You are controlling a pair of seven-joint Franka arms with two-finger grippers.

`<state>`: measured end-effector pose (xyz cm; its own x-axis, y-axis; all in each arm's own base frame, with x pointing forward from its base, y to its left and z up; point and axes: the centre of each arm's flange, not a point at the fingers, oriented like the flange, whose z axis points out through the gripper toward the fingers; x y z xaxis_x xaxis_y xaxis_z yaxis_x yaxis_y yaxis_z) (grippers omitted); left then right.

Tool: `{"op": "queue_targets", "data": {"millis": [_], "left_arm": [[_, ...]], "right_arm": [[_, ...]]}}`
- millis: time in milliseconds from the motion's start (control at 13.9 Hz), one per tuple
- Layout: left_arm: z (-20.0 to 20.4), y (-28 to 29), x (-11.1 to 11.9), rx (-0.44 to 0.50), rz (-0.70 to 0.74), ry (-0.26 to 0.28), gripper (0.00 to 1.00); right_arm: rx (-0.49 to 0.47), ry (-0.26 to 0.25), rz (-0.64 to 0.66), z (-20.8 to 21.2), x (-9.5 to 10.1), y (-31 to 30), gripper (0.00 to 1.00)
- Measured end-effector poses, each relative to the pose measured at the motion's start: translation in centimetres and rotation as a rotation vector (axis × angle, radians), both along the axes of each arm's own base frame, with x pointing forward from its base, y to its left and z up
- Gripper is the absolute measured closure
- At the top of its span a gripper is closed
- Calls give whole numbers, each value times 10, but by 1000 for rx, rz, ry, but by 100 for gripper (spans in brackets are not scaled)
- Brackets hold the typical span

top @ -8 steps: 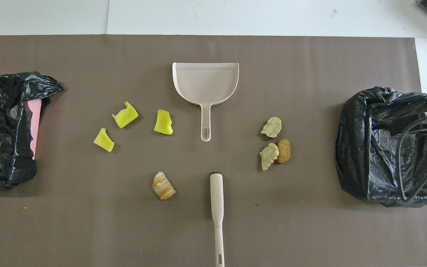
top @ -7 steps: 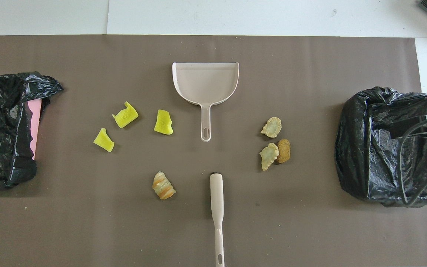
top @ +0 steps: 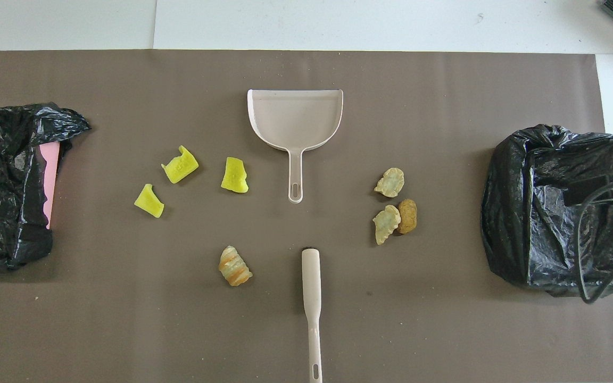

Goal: Sweep and dump trash in bin

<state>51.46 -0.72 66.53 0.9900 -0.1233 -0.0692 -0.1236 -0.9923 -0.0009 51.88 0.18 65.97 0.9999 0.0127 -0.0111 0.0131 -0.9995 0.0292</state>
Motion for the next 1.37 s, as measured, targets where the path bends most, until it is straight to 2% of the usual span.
{"op": "queue_targets", "data": {"millis": [1368], "left_arm": [[1, -7, 2, 0, -14, -15, 0]], "right_arm": [[0, 2, 0, -1, 0, 0, 0]]}}
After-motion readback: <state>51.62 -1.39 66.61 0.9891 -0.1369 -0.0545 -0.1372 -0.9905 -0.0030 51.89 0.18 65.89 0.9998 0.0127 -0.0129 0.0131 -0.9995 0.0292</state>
